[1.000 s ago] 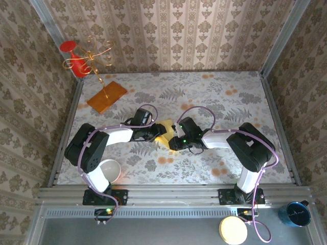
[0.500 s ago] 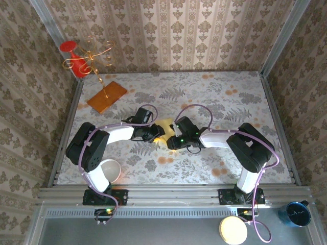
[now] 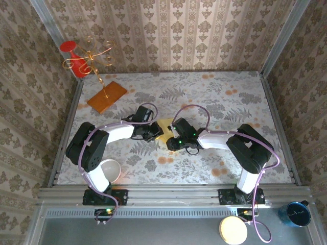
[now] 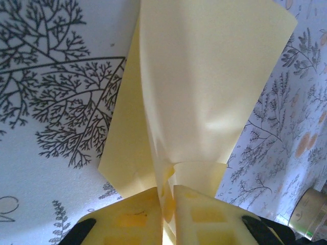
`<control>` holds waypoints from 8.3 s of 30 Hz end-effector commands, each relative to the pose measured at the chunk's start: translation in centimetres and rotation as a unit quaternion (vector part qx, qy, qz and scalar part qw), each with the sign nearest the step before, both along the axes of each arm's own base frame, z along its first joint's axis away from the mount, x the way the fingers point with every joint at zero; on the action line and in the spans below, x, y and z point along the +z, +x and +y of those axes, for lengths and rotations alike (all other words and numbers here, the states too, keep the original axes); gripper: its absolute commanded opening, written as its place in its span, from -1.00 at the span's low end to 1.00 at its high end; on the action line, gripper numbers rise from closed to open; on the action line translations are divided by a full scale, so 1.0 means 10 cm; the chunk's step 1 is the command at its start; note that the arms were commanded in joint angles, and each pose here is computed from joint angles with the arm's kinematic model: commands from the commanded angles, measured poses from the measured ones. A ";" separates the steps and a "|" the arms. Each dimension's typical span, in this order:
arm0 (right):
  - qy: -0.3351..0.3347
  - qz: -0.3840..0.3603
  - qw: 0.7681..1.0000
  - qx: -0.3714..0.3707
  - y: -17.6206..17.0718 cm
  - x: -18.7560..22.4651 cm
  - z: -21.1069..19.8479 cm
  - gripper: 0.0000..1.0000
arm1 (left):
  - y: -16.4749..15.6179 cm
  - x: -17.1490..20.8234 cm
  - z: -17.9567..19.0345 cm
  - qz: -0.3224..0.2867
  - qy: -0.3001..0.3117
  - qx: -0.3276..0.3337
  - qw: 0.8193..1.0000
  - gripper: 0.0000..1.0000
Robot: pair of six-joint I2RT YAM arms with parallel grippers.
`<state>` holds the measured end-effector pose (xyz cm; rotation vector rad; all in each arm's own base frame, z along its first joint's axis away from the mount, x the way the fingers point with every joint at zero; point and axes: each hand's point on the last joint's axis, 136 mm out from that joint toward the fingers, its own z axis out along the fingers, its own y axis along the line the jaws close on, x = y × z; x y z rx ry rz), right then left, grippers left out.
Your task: Fold a paper plane with a square sheet of paper (pick it up from the middle)
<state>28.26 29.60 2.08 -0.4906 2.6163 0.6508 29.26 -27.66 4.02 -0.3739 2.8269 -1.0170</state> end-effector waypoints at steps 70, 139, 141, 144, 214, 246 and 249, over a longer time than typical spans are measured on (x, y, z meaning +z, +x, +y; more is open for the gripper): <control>-0.127 -0.167 0.974 -0.088 0.24 0.28 0.02 -0.28 | 0.19 0.42 -0.08 -0.014 0.039 0.067 0.997 -0.96; 0.178 0.023 0.984 -0.021 -0.06 -0.05 -0.04 -0.86 | -0.17 0.21 -0.09 -0.053 0.003 -0.027 0.998 -0.13; 0.178 0.025 0.983 -0.022 -0.06 -0.06 -0.04 -0.86 | -0.17 0.17 -0.10 -0.049 0.009 -0.032 0.998 -0.13; 0.179 0.028 0.983 -0.023 -0.05 -0.07 -0.05 -0.86 | -0.17 0.11 -0.13 -0.044 0.011 -0.041 0.998 -0.09; 0.142 0.147 0.977 -0.054 -0.33 -0.19 -0.16 -0.77 | -0.55 -0.68 0.34 0.124 0.236 -0.063 0.962 0.13; 0.170 0.113 0.978 -0.028 -0.27 0.34 0.07 -0.70 | -0.58 -0.72 0.36 0.133 0.246 -0.076 0.957 0.13; 0.167 0.119 0.978 -0.029 -0.26 0.29 0.08 -0.70 | -0.58 -0.72 0.36 0.133 0.246 -0.076 0.957 0.13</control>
